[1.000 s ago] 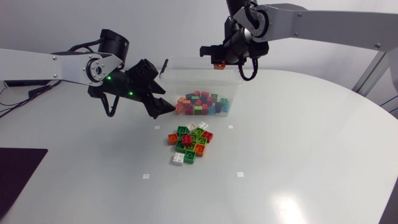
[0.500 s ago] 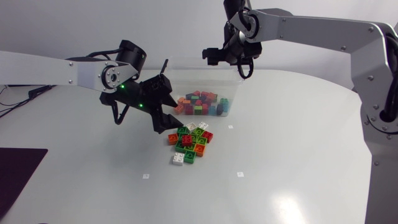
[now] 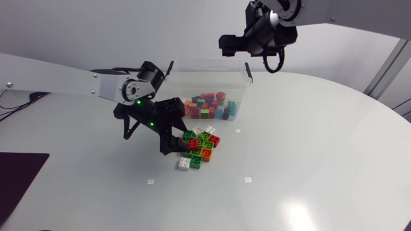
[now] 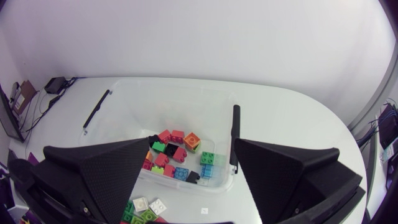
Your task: Place the duplo bricks in the container
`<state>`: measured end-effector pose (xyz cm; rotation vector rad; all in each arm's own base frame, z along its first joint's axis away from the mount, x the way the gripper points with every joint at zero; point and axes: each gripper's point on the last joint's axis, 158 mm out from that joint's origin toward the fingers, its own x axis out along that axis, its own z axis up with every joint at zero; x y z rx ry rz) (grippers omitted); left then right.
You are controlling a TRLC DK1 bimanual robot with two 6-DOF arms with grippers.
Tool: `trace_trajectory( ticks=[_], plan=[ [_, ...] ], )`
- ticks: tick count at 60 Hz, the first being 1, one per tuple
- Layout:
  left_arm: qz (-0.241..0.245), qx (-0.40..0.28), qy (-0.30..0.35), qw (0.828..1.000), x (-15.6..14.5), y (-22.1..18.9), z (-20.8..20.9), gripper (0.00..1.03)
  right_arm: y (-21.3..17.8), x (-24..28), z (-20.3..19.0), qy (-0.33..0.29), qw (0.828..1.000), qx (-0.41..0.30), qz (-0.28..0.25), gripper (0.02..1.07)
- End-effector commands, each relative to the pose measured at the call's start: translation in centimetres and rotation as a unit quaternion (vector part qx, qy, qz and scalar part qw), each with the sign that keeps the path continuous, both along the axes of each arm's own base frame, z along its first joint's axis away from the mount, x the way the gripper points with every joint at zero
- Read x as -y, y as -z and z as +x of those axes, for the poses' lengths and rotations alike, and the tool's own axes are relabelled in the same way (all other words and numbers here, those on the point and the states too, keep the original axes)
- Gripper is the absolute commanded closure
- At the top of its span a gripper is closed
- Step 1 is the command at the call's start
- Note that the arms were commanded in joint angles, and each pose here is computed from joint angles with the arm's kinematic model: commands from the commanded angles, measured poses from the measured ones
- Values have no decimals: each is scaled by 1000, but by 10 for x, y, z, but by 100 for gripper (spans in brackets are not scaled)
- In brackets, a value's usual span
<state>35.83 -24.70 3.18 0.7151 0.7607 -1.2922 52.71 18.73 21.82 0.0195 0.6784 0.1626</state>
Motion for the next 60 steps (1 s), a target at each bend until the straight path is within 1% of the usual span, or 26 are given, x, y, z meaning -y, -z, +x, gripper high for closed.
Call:
trace_trajectory(
  ticks=[1, 16, 23, 26, 34, 39, 44, 47, 49, 51, 52, 60],
  plan=[
    [12, -9, 19, 1000, 2, 15, -4, 9, -2, 1, -17, -12, 1000, 1, -9, 8],
    [18, -9, 25, 999, 12, 23, 4, 12, 4, 6, -57, -36, 999, 6, -14, 8],
    [22, -9, 29, 999, 17, 28, 5, 12, 14, 7, -76, -51, 999, 3, -15, 8],
    [24, -11, 31, 999, 18, 31, 5, 16, 17, 7, -83, -56, 998, 4, -16, 8],
    [28, -17, 33, 999, 20, 40, 5, 23, 26, 10, -100, -64, 998, 2, -23, 8],
    [29, -19, 31, 999, 21, 43, 7, 31, 31, 10, -109, -71, 997, 1, -25, 8],
    [30, -20, 31, 999, 22, 44, 8, 45, 35, 9, -118, -80, 996, 6, -28, 8],
    [30, -21, 29, 999, 22, 44, 9, 51, 41, 8, -124, -86, 996, 5, -31, 8],
    [29, -22, 28, 999, 22, 44, 9, 61, 46, 7, -127, -89, 995, 2, -33, 8],
    [28, -21, 25, 999, 23, 43, 10, 69, 51, 8, -131, -93, 995, -2, -36, 8],
    [27, -21, 24, 999, 23, 43, 10, 70, 54, 7, -133, -98, 995, -5, -36, 8],
    [29, -26, 23, 999, 20, 45, 7, 71, 73, 1, -149, -129, 991, -10, -43, 8]
  ],
)
